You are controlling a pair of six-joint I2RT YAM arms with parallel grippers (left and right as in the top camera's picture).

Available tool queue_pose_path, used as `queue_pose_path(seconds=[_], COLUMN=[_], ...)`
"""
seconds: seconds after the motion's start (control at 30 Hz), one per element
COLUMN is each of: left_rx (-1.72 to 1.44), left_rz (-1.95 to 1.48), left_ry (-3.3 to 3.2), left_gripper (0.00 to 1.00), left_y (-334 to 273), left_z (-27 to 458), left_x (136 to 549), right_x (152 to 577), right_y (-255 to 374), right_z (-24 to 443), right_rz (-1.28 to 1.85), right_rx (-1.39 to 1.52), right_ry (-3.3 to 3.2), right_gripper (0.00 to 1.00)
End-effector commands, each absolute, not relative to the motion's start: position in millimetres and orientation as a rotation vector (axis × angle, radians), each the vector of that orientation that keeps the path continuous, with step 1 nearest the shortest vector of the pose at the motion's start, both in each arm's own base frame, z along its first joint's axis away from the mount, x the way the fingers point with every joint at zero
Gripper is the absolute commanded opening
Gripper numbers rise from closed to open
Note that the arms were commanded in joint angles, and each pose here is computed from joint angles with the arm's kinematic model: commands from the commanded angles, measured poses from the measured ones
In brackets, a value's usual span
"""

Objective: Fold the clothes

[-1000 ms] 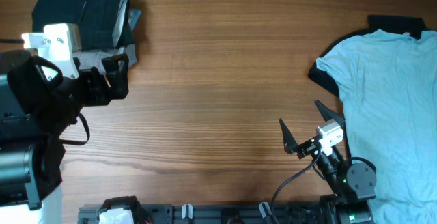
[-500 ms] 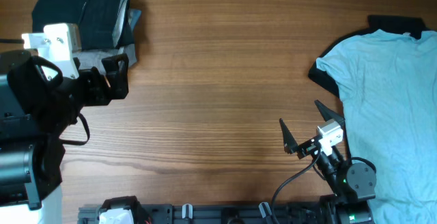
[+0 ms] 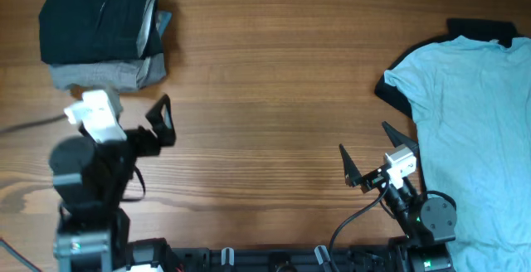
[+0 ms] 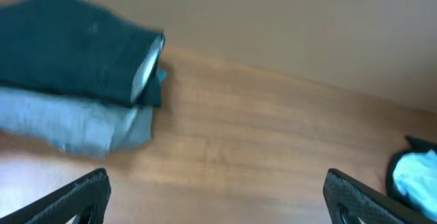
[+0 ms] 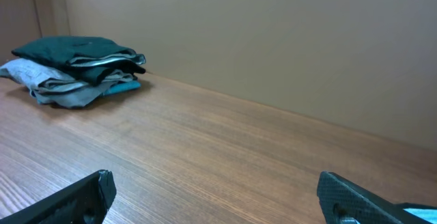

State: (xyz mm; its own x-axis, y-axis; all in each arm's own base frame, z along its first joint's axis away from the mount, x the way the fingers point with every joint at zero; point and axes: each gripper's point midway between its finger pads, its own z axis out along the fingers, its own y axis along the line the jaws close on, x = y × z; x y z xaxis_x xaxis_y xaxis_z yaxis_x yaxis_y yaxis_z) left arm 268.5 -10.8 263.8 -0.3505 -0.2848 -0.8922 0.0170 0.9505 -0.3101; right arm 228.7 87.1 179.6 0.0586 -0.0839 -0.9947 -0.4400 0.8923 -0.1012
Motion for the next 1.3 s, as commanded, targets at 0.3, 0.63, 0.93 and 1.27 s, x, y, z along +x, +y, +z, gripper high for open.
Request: queue_pose_path(seconds=[0.3, 0.63, 0.93, 1.27], left_rx=[-0.146, -0.168, -0.168, -0.169], left_rz=[-0.313, -0.346, -0.346, -0.346], left_ry=[1.611, 1.648, 1.65, 1.65], left_gripper=[1.0, 1.0, 1.0, 1.0], left_y=[-16.0, -17.7, -17.6, -17.6], left_z=[209.7, 161.1, 160.6, 160.6], left_x=[230.7, 243.5, 243.6, 243.6], right_x=[227.8, 227.8, 227.8, 227.8], right_y=[88.0, 88.0, 88.0, 88.0], right_z=[181.7, 181.7, 181.7, 181.7], right_rz=[0.277, 0.277, 0.278, 0.278], right_rx=[-0.441, -0.441, -0.441, -0.441], right_ry=[1.486, 1.486, 1.486, 1.486], right_gripper=[1.0, 1.0, 1.0, 1.0])
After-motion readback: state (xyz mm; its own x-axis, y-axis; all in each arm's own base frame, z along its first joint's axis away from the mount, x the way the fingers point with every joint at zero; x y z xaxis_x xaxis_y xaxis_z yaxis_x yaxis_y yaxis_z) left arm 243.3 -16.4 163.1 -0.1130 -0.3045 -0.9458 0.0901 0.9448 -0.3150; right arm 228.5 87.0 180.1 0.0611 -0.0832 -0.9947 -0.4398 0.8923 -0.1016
